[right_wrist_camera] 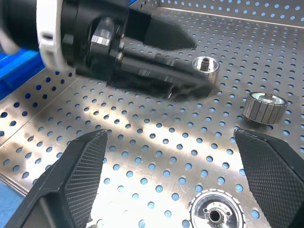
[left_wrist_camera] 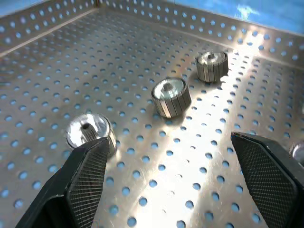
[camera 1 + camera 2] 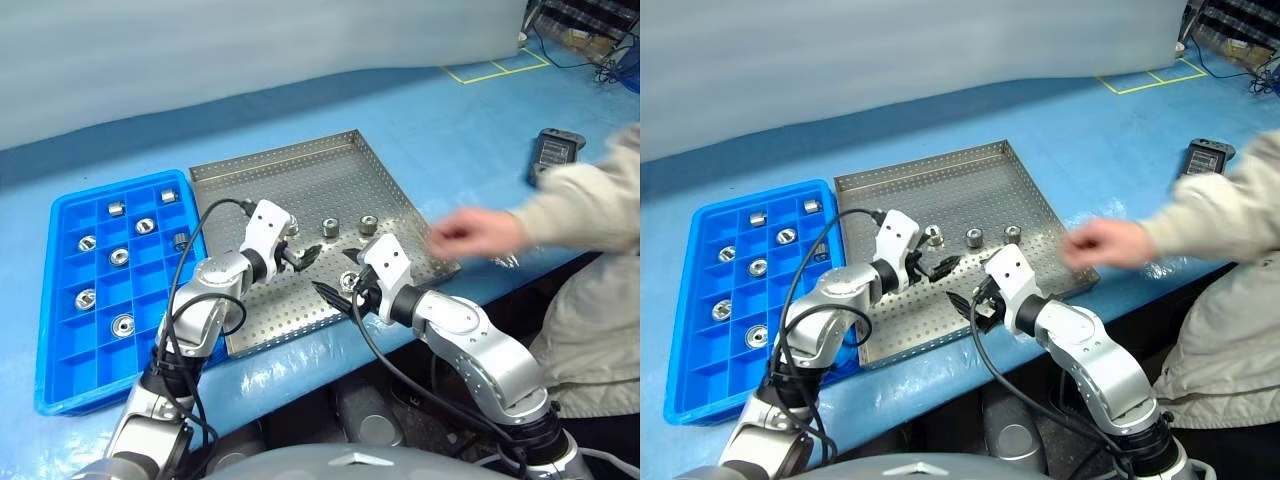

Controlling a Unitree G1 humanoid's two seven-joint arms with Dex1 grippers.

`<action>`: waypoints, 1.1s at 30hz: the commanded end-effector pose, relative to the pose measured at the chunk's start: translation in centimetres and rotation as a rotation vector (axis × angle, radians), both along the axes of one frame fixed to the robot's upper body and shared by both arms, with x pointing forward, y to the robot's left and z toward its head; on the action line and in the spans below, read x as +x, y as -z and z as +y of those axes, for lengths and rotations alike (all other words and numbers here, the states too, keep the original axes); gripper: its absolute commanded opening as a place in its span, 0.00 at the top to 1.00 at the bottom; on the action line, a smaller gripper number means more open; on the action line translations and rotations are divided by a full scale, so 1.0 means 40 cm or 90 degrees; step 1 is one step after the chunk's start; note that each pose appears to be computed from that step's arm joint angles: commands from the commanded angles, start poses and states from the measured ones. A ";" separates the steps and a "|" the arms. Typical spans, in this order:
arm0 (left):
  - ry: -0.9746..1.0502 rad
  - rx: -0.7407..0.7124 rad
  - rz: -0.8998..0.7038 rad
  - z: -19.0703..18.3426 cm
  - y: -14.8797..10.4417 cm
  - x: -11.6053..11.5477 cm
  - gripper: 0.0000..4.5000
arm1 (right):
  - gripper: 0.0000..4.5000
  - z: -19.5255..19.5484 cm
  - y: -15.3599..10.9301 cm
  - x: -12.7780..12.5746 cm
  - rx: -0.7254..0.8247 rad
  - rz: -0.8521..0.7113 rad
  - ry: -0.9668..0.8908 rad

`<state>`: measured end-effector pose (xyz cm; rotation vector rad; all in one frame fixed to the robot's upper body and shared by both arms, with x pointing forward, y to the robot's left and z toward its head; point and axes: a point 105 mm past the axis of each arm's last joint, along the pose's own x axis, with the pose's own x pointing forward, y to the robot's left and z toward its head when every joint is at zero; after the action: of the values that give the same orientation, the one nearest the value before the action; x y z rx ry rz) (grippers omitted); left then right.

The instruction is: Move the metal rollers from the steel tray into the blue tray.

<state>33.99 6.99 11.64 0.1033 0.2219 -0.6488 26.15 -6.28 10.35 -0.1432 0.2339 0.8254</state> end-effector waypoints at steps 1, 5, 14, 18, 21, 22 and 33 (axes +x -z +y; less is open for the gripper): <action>-0.032 0.017 -0.058 0.008 -0.047 0.044 0.01 | 0.00 0.006 -0.022 0.003 0.008 -0.024 -0.004; -0.057 0.056 -0.071 0.009 -0.047 0.086 0.01 | 0.00 0.009 -0.023 0.004 0.009 -0.025 -0.005; -0.074 0.120 -0.029 0.004 0.031 0.138 0.01 | 0.00 0.007 -0.022 0.002 0.011 -0.027 0.003; -0.083 0.139 0.004 0.015 0.077 0.140 0.01 | 0.00 0.006 -0.023 0.002 0.013 -0.029 0.008; -0.102 0.140 0.024 0.030 0.096 0.138 0.01 | 0.00 0.005 -0.021 0.000 0.014 -0.027 0.009; -0.111 0.135 0.028 0.037 0.099 0.138 0.01 | 0.00 0.004 -0.020 -0.001 0.014 -0.026 0.010; -0.148 0.088 0.023 0.068 0.087 0.120 0.62 | 0.00 0.012 -0.015 -0.001 0.013 -0.019 -0.003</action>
<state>38.65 9.76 6.32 0.2218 0.3734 -0.4140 26.11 -6.10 10.05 -0.1352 0.2383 0.8145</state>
